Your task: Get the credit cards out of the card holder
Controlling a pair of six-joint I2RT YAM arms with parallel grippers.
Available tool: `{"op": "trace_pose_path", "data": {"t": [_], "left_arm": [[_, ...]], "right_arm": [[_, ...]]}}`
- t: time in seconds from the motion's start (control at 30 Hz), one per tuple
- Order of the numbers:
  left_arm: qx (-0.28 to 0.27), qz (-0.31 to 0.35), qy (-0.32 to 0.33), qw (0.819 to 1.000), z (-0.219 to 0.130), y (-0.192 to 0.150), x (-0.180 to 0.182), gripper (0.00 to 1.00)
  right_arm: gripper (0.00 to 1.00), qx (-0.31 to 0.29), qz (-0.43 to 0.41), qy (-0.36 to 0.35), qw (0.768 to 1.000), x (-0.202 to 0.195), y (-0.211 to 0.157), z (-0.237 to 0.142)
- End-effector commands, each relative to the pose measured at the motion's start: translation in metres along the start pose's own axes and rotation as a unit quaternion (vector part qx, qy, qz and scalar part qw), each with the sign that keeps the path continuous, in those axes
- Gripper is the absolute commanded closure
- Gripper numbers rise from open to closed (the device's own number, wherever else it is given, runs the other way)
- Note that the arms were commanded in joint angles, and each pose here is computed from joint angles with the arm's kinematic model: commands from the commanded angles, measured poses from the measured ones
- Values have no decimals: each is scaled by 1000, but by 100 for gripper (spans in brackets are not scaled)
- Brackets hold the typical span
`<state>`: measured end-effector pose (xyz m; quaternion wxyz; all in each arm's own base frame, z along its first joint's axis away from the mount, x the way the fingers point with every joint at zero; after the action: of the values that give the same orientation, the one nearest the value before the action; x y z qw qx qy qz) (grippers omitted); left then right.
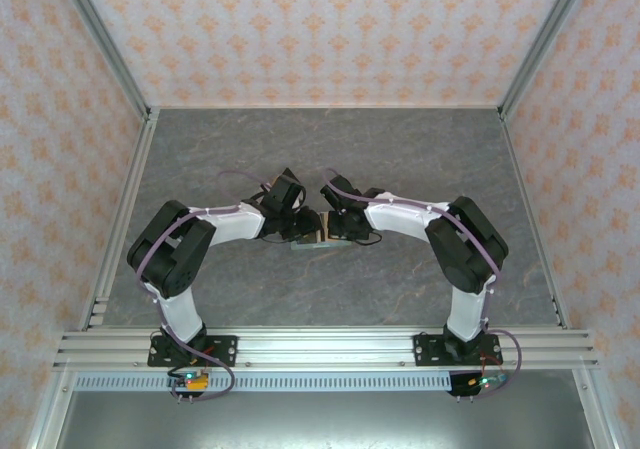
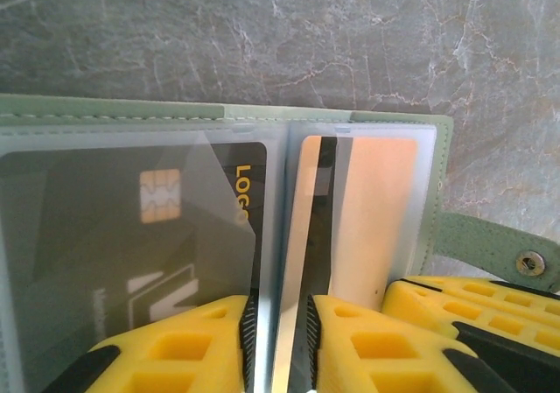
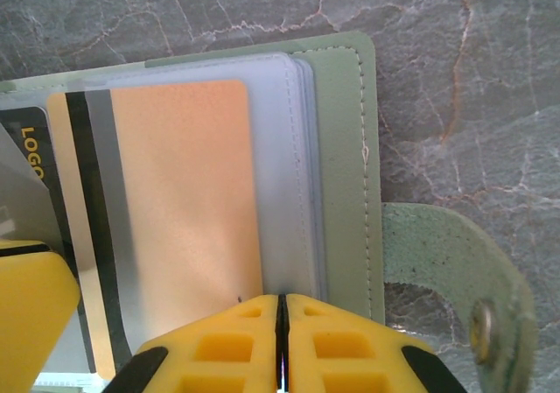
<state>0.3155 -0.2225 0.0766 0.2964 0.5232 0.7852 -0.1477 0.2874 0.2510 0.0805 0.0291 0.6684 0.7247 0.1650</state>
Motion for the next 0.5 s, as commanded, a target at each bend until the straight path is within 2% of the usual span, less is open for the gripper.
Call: {"op": "trace_pose_path", "data": {"t": [0.0,0.47], "left_arm": [[15,-2,-7,1000,6,-3,3,77],[34,-3,-36,999,13,-4,-3,81]], "right_arm": [[90,50,12,-50,997,-24,-23,27],[90,52,11,-47,998,-22,-22,28]]}}
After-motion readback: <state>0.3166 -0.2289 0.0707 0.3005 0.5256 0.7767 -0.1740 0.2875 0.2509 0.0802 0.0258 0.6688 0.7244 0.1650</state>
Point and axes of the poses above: each hand's point on the last joint's axis, 136 mm out from that joint toward the fingers, its own z axis out along the fingers, its own x axis along the line the jaws close on, y = z × x, the point moved 6 cm from there along -z, back along the fingers, and after that the axes turned 6 degrees about -z, right-handed, at the moved point
